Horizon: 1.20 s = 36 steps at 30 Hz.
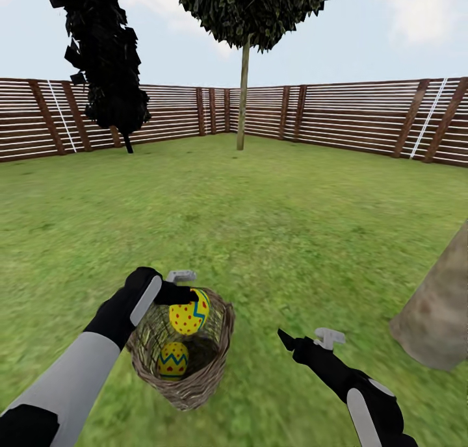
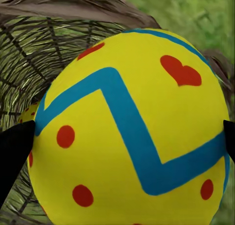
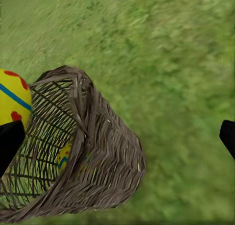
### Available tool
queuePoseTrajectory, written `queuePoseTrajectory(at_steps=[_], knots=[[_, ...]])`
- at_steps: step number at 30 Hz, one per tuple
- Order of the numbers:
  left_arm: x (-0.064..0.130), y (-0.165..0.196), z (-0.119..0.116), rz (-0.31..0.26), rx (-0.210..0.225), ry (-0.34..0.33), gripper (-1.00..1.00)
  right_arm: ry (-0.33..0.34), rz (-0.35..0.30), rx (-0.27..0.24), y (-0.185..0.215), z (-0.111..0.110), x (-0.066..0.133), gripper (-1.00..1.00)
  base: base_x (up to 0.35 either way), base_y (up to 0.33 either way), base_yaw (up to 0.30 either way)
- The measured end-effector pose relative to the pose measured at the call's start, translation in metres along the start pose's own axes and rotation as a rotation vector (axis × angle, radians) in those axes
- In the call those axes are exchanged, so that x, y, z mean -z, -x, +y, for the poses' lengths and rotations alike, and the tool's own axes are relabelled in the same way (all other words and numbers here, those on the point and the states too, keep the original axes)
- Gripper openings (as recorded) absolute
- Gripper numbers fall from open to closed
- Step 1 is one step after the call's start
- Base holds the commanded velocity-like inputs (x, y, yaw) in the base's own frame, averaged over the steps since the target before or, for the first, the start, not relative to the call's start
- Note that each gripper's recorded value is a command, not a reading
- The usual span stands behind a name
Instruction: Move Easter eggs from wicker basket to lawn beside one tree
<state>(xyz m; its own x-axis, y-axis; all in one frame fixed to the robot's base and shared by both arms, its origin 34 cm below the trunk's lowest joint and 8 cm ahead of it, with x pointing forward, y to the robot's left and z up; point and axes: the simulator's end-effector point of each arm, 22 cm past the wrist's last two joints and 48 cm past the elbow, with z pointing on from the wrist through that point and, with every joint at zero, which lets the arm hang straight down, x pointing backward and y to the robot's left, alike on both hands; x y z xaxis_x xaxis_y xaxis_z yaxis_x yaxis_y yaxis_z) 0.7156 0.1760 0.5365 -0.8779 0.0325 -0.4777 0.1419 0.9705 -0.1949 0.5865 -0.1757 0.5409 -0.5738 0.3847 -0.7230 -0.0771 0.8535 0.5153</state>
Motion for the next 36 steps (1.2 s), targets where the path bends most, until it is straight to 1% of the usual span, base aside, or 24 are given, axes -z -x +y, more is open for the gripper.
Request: queuePoseTrajectory(at_steps=[5,9,14,20,23,29,36], knots=[[0.011,0.012,-0.003,-0.012,-0.003,-0.002,-1.0,0.0,0.001,0.0,0.009,0.005,0.003,1.0,-0.186,0.0,0.0],[0.033,0.039,-0.009,-0.079,-0.027,0.01,-1.0,0.001,-0.001,0.001,0.017,0.01,0.005,1.0,-0.052,0.0,0.0],[0.071,0.08,-0.016,-0.187,-0.06,0.043,-1.0,0.001,0.003,-0.002,0.026,0.015,0.008,1.0,-0.007,0.0,0.0],[0.102,0.097,-0.032,-0.268,-0.086,0.029,-1.0,0.003,0.005,-0.006,0.036,0.022,0.012,1.0,-0.001,0.0,-0.005],[0.118,0.106,-0.039,-0.302,-0.098,0.023,-1.0,0.003,0.004,-0.006,0.042,0.026,0.014,1.0,0.0,0.0,-0.12],[0.141,0.122,-0.048,-0.339,-0.112,0.018,-1.0,0.004,0.001,-0.002,0.055,0.033,0.019,1.0,0.0,0.0,-0.197],[0.153,0.125,-0.053,-0.337,-0.114,0.015,-1.0,0.007,-0.005,0.0,0.07,0.042,0.025,1.0,0.0,0.0,-0.212]])
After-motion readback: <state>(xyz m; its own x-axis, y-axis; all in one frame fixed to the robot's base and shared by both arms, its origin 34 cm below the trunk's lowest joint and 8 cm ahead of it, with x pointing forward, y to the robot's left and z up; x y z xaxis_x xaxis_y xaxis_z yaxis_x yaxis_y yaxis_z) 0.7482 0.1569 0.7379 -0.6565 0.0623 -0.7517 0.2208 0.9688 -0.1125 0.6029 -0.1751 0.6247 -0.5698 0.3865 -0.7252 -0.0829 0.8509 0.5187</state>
